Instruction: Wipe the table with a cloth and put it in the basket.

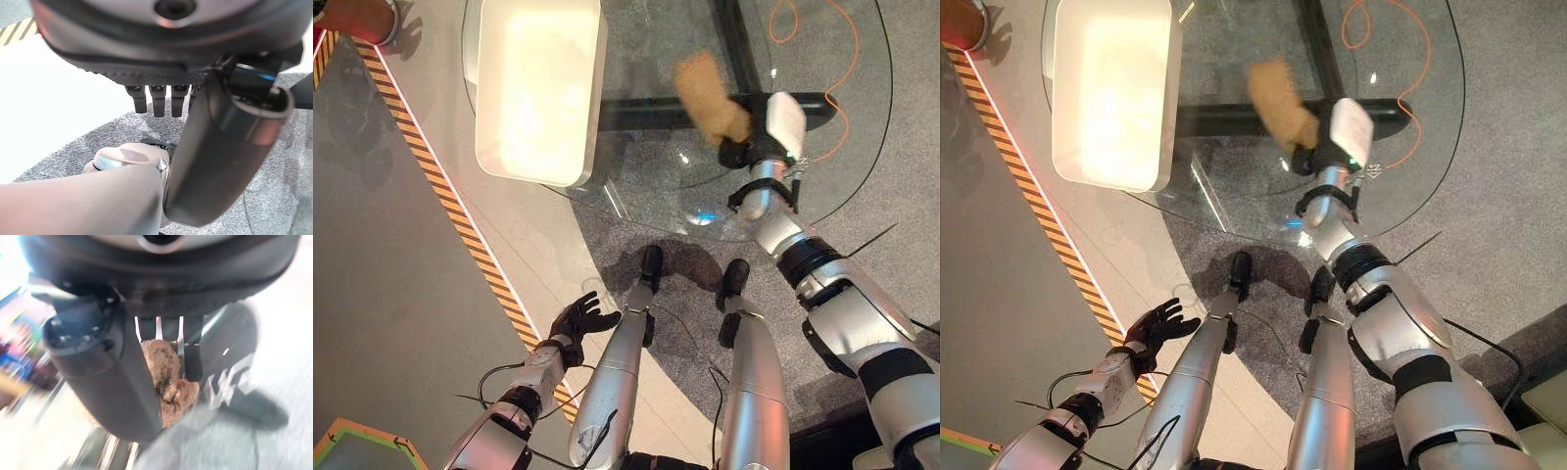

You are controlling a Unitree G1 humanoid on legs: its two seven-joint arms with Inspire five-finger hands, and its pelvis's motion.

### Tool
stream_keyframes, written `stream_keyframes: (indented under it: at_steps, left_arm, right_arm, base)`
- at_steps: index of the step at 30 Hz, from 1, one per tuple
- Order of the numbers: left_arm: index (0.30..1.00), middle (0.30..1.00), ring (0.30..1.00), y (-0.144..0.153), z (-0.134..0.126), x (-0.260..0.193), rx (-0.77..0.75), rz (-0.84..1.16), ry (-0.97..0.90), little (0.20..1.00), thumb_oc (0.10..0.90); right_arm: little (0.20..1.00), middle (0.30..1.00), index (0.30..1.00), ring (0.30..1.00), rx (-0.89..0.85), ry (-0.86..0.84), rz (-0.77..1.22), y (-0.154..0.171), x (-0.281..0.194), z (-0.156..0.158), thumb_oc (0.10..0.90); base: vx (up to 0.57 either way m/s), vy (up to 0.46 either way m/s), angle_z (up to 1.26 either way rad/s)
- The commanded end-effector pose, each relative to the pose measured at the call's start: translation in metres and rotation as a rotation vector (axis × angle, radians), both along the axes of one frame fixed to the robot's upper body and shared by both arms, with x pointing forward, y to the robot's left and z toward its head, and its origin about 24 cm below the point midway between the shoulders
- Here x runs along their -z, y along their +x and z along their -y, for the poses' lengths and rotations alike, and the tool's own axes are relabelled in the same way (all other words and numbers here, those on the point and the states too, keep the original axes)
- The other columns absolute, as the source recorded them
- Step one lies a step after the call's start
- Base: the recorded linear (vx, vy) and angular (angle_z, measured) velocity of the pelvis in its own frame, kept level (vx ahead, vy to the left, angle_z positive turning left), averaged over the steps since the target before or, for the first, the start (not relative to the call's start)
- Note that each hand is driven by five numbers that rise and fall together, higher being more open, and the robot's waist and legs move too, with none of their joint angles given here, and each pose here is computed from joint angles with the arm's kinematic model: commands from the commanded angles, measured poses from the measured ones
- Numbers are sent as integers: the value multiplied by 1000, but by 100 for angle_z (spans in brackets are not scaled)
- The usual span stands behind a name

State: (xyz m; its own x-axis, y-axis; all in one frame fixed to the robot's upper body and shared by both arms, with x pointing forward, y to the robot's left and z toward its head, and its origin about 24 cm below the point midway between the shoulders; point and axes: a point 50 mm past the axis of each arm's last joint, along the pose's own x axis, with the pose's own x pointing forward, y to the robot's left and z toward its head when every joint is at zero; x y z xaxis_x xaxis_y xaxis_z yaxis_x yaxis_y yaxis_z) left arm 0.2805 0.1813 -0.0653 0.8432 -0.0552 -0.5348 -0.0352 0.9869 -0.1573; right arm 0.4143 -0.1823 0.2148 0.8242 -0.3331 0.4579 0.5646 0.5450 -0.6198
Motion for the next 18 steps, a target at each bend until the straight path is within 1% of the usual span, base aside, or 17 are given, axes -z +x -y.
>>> stream_keyframes:
  at_steps: [1,2,8,9,11,13,14,18]
  left_arm:
    - [900,900,900,-22,3,19,-23,-60,-33,900,800]
    - [900,900,900,-23,2,20,-31,-59,-34,900,800]
    - [900,900,900,-24,-8,19,-52,-58,-36,900,800]
    - [900,900,900,-24,-9,19,-53,-58,-36,900,800]
    - [900,900,900,-24,-13,18,-58,-55,-35,900,800]
    - [900,900,900,-24,-14,18,-61,-55,-33,900,800]
    - [900,900,900,-24,-16,17,-61,-52,-31,900,800]
    - [900,900,900,-22,-20,15,-65,-48,-27,900,800]
  right_arm:
    - [200,300,300,300,108,21,331,-10,-81,19,100]
    - [200,300,300,300,175,43,358,-14,-82,35,100]
    - [200,300,300,300,347,123,392,-25,-81,82,100]
    - [200,300,300,300,356,125,393,-26,-81,85,100]
    - [200,300,300,300,430,141,393,-33,-79,105,100]
    - [200,300,300,300,457,153,391,-36,-78,112,100]
    - [200,300,300,300,480,166,384,-39,-75,121,100]
    - [200,300,300,300,501,179,396,-42,-74,128,100]
  base:
    - [0,0,0]
    - [0,0,0]
    - [2,0,-2]
    - [0,0,0]
    - [0,0,0]
    - [0,0,0]
    - [0,0,0]
    - [0,-8,0]
